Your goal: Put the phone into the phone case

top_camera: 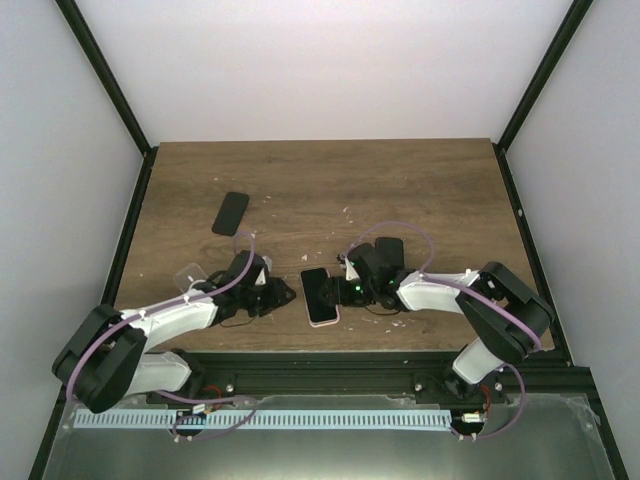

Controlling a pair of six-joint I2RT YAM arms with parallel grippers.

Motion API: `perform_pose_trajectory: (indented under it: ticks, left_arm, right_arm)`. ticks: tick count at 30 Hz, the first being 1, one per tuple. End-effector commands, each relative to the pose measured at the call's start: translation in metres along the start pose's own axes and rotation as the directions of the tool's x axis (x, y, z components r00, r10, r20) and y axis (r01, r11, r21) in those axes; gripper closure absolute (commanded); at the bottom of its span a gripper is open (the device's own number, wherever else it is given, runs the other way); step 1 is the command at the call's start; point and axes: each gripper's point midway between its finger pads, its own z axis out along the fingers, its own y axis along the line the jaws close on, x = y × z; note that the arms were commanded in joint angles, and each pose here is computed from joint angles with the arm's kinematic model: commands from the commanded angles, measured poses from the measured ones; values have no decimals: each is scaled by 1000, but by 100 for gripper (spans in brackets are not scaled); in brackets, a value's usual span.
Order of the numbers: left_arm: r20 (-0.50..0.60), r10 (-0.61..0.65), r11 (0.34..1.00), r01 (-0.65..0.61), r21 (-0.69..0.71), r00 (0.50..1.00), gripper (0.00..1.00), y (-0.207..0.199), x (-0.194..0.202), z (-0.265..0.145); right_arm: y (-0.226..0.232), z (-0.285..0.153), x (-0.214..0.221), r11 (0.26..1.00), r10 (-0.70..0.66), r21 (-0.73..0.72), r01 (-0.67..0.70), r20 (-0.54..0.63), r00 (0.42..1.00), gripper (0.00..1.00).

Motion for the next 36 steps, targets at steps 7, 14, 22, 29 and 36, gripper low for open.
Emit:
perform_pose_trajectory:
  ticks: [7,14,22,29,36]
  left_arm:
    - [-30,10,997,-7,76,999,59,-9,2,14]
    - [-45,2,997,1,74,999,69,-4,6,18]
    - [-46,7,998,-4,64,999,75,0,9,15]
    - [-60,-5,998,9,65,998,74,4,15,13]
    - [-75,-8,996,15,93,997,74,2,19,12]
  right_arm:
    - [14,4,-2,992,39,-120,-41,-15,999,39]
    - [31,0,-2,965,69,-249,-76,-37,997,41]
    - [39,-2,-3,953,66,-292,-76,-42,997,41]
    - [31,3,-6,957,136,-254,-143,-45,990,41]
    - [-7,10,8,974,208,-84,-211,-47,977,42]
